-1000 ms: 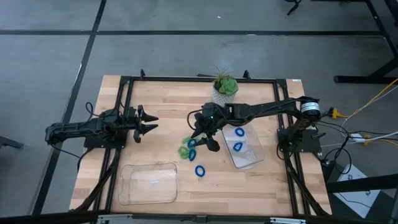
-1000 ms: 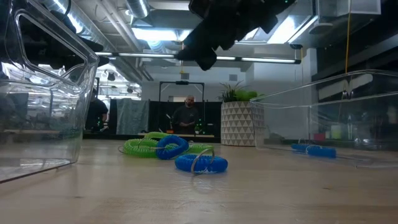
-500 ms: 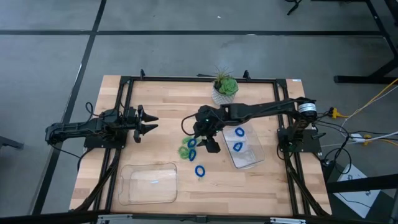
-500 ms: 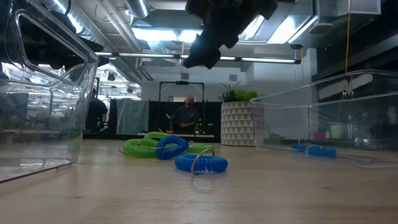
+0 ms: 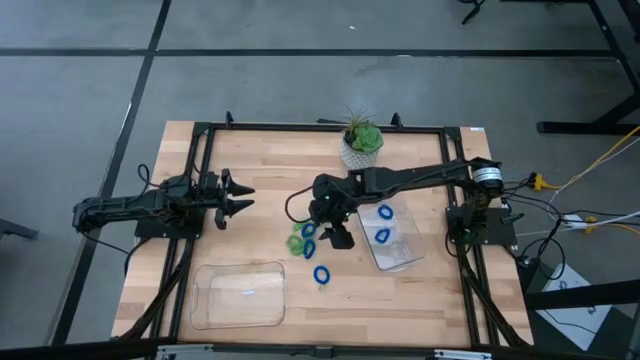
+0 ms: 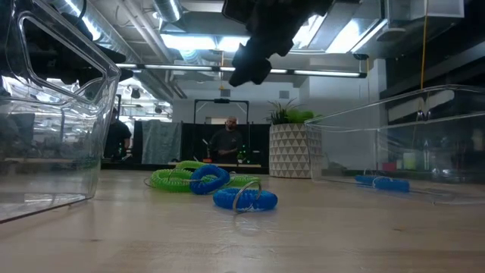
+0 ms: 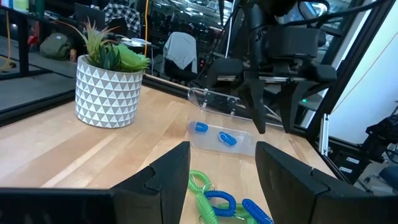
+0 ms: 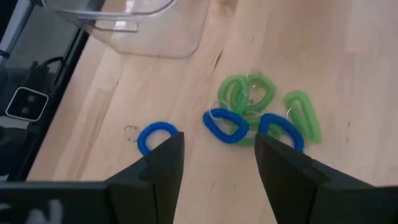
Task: Sort spring keychains
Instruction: Put the green spring keychain into the left transparent bin
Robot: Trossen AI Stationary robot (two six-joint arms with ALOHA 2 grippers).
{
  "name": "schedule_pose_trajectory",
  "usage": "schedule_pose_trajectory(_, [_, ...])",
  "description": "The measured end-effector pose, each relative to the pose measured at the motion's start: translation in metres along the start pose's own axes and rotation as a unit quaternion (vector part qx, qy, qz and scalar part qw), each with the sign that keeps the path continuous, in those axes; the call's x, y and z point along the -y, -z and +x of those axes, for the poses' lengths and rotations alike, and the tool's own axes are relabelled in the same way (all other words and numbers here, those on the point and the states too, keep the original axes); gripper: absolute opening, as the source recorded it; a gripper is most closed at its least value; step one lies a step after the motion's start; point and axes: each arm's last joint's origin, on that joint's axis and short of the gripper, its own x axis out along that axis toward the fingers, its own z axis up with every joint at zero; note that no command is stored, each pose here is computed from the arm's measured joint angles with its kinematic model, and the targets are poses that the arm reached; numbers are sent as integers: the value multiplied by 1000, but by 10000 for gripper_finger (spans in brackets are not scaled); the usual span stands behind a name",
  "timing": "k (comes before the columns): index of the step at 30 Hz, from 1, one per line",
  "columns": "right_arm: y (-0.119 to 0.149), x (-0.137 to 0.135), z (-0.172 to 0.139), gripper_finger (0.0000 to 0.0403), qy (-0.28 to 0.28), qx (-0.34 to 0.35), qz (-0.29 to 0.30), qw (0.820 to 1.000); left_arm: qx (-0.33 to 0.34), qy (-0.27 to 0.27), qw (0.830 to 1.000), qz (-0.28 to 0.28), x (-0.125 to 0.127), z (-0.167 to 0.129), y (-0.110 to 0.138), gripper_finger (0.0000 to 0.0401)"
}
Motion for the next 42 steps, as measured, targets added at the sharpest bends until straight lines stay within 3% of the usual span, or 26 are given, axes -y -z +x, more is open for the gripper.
schedule_pose_trajectory(13, [4,-17,7,194,-17,-27,-13,999,0,0,1000,0,0,0,0,178])
schedule_pose_trajectory(29, [21,8,58,194,-12,-70,-1,997,0,0,1000,0,0,0,0,178])
schedule_pose_trajectory(33, [24,11,64,194,11,-82,-3,997,0,0,1000,0,0,0,0,178])
schedule_pose_trajectory(39, [26,19,64,194,91,-101,-29,990,0,0,1000,0,0,0,0,178])
schedule_pose_trajectory(42, [28,22,63,194,98,-107,-25,989,0,0,1000,0,0,0,0,178])
